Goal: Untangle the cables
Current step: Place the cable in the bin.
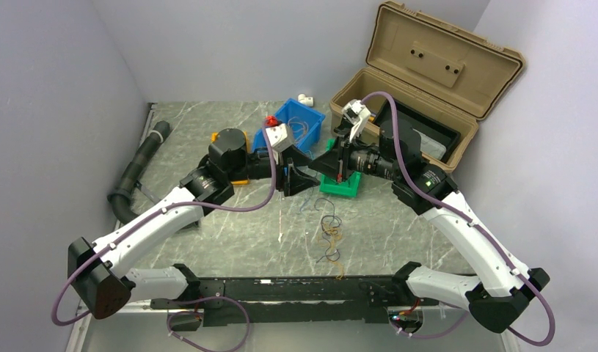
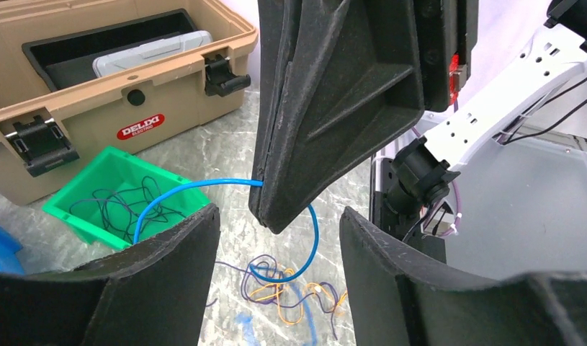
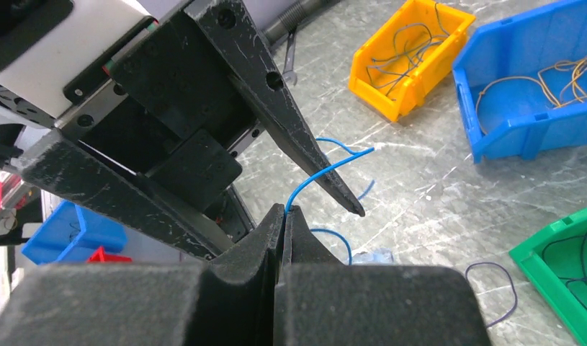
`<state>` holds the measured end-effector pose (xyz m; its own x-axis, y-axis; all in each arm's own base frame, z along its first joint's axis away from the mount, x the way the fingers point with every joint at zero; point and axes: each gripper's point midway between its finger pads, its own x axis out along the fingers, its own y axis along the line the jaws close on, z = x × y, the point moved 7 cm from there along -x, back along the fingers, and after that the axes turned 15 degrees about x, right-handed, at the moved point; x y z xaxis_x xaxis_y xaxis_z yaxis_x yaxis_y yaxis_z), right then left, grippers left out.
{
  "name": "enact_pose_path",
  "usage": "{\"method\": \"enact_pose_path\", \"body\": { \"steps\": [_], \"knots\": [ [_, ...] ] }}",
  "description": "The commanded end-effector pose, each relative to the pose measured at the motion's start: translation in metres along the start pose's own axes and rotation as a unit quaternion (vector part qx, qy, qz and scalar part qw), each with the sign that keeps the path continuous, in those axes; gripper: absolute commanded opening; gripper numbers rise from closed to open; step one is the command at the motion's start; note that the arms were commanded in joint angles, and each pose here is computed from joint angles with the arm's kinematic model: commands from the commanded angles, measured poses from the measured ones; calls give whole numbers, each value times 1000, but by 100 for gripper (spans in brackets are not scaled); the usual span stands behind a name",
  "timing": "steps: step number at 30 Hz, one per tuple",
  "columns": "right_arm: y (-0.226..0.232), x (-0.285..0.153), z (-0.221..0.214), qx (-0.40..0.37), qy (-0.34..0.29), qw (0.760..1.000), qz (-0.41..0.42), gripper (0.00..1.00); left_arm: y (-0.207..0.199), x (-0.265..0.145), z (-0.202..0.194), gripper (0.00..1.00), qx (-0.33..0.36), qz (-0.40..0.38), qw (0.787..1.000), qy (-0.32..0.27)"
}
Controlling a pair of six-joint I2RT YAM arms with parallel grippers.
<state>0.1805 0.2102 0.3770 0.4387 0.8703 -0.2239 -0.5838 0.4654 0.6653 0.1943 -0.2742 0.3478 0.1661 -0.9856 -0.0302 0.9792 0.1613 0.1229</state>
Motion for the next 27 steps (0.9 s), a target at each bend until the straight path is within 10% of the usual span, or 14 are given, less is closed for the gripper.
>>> {"method": "enact_pose_path", "body": {
  "steps": [1, 7, 11, 16, 27],
  "knots": [
    [16, -4, 17, -11, -39, 999, 27, 0, 6, 4, 1, 65, 24, 13, 1000, -8],
    [21, -6, 18, -4, -39, 999, 35, 0, 13, 7, -7, 43, 34, 39, 999, -2],
    [20, -8, 18, -1, -44, 999, 28, 6, 18, 10, -12, 0, 23, 53, 998, 18],
    [5, -13, 17, 13, -72, 997, -32, 52, 28, 2, -23, 0, 5, 120, 991, 50],
    [-23, -37, 11, 34, -143, 979, -142, 77, 47, -41, -58, 0, -44, 243, 960, 136]
  ]
}}
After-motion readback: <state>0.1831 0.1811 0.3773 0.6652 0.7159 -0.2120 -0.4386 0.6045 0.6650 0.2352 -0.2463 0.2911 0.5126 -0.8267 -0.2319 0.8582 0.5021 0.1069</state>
